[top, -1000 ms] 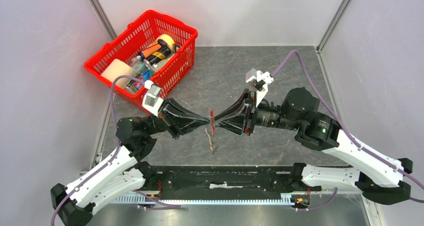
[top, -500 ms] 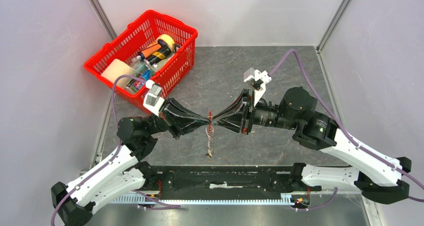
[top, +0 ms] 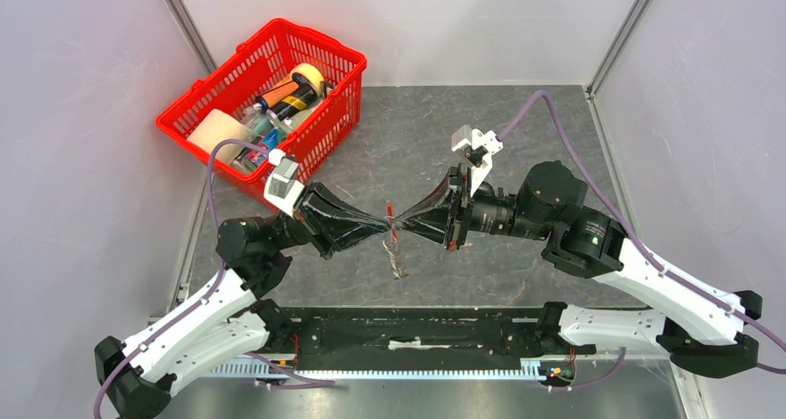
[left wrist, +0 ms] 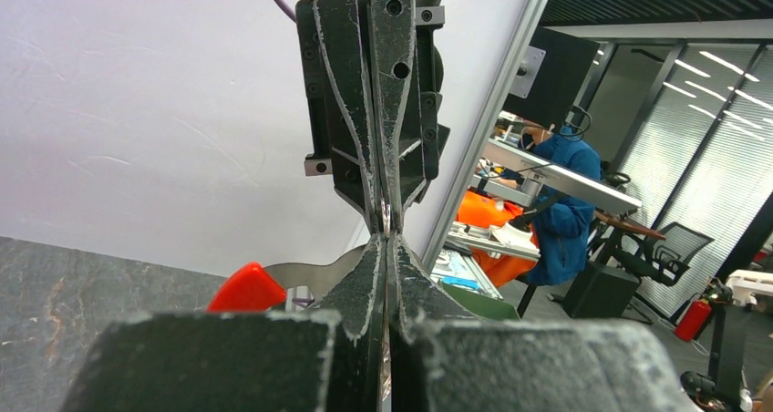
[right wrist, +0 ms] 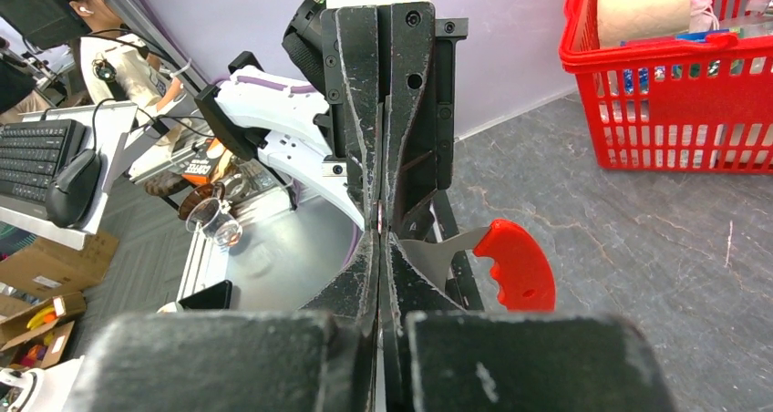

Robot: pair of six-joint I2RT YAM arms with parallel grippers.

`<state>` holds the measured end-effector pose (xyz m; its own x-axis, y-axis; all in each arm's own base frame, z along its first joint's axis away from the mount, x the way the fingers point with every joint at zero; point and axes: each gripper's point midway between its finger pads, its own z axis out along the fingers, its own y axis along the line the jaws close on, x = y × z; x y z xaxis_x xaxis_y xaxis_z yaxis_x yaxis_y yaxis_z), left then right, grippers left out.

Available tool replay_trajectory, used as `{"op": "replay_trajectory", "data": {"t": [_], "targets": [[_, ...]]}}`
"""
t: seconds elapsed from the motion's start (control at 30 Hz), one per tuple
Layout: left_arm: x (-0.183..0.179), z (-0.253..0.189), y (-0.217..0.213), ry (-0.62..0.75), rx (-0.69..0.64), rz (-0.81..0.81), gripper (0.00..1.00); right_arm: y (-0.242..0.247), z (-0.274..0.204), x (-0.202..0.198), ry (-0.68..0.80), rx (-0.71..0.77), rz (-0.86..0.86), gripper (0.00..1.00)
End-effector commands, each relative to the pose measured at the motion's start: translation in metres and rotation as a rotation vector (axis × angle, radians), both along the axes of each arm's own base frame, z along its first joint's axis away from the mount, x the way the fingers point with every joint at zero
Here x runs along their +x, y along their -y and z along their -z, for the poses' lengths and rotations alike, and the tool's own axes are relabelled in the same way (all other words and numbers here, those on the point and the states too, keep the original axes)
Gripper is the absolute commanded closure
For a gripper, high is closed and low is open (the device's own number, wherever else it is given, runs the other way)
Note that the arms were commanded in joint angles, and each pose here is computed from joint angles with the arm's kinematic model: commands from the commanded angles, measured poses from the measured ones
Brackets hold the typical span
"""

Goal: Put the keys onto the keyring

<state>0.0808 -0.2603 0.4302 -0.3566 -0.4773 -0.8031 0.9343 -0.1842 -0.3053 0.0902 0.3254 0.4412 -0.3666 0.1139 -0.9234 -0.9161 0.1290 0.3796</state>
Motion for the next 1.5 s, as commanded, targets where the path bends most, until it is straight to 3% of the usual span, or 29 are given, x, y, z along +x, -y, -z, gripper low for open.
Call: {"op": "replay_trajectory", "data": {"t": [0.0, 0.2, 0.4, 0.53, 0.77, 1.0, 1.23, 1.47], "targets": [[-0.005, -0.017, -0.007, 0.016, -0.070, 0.000, 0.98, 0.000, -0.013, -0.004, 0.029, 0.051, -0.013, 1.00], [-0.001, -0.008, -0.001, -0.014, -0.017, -0.002, 0.97, 0.008, -0.012, -0.001, 0.041, 0.045, 0.028, 1.00], [0.006, 0.005, 0.003, -0.039, 0.035, -0.023, 0.74, 0.031, -0.002, 0.011, 0.042, 0.000, 0.146, 1.00], [0.019, 0.020, 0.009, -0.070, 0.073, -0.075, 0.65, 0.054, 0.004, 0.015, 0.042, -0.037, 0.224, 1.00], [0.046, 0.045, 0.028, -0.142, 0.148, -0.104, 0.62, 0.088, 0.027, 0.031, 0.004, -0.151, 0.390, 1.00], [0.096, 0.111, 0.055, -0.290, 0.403, -0.230, 0.60, 0.124, 0.061, 0.046, -0.067, -0.257, 0.571, 1.00], [0.130, 0.186, 0.069, -0.398, 0.572, -0.316, 0.59, 0.148, 0.080, 0.041, -0.134, -0.306, 0.624, 1.00], [0.132, 0.249, 0.091, -0.445, 0.697, -0.235, 0.55, 0.163, 0.076, 0.033, -0.148, -0.295, 0.631, 1.00]]}}
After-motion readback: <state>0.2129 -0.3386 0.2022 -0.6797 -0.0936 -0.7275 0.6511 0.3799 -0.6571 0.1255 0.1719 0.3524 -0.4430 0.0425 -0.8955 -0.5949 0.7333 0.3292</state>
